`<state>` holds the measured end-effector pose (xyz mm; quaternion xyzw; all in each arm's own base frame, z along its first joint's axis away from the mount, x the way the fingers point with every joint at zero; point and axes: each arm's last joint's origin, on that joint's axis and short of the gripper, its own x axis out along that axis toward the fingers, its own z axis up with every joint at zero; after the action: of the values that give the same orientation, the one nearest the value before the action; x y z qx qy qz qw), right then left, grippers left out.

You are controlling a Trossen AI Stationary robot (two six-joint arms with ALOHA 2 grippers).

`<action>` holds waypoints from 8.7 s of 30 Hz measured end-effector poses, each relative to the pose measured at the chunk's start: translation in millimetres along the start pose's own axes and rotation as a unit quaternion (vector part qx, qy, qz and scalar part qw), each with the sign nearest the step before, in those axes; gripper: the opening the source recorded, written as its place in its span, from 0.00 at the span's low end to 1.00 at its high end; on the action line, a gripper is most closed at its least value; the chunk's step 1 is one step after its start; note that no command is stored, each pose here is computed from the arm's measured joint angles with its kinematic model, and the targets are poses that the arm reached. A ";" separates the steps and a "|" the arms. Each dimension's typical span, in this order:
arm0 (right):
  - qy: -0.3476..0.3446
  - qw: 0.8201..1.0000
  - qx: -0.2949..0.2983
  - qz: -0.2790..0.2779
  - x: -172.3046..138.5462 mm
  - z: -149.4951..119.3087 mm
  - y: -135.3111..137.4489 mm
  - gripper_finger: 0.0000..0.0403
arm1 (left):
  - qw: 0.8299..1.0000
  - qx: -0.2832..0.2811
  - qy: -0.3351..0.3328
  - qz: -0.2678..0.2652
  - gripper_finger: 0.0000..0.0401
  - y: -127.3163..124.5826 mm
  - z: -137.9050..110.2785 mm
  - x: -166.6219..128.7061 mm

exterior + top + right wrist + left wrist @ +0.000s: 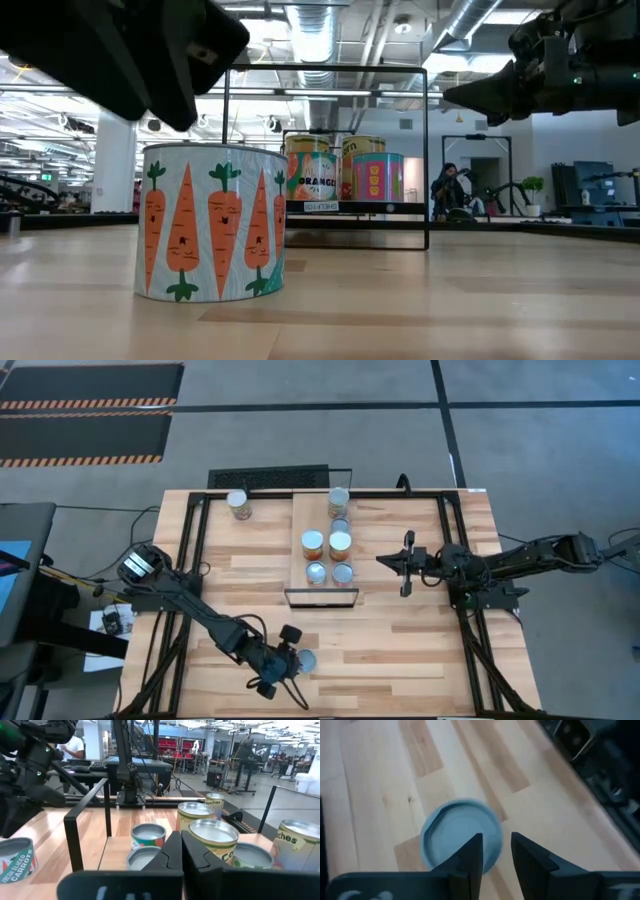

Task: Pick and place cans onto a shelf
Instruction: Put the canned carrots on the shelf, then put the canned peaches on the shelf

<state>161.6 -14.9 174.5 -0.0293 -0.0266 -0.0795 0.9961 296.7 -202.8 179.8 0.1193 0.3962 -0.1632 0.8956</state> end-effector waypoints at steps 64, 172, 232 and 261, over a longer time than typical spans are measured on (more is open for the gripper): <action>0.002 1.000 -0.001 -0.001 0.0 -0.3 -0.5 0.03 | 0.999 -0.002 0.004 -0.035 0.00 34.9 17.6 1.4; 0.016 1.000 -0.006 0.000 0.0 -3.2 -0.2 0.03 | 0.970 -0.146 -0.042 0.187 0.01 117.9 46.9 -191.6; 0.016 1.000 -0.011 0.000 0.0 -3.2 -0.3 0.03 | 0.986 -0.083 0.088 0.114 0.03 340.4 -65.2 -92.0; 0.016 1.000 -0.011 0.000 0.0 -3.1 -0.3 0.03 | 0.974 -0.110 0.104 0.167 0.02 331.4 -70.1 -133.6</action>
<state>161.7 -15.4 171.4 -0.0389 -0.0096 -0.0803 0.9960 293.3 152.0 261.7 0.1013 0.4773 0.0464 0.8716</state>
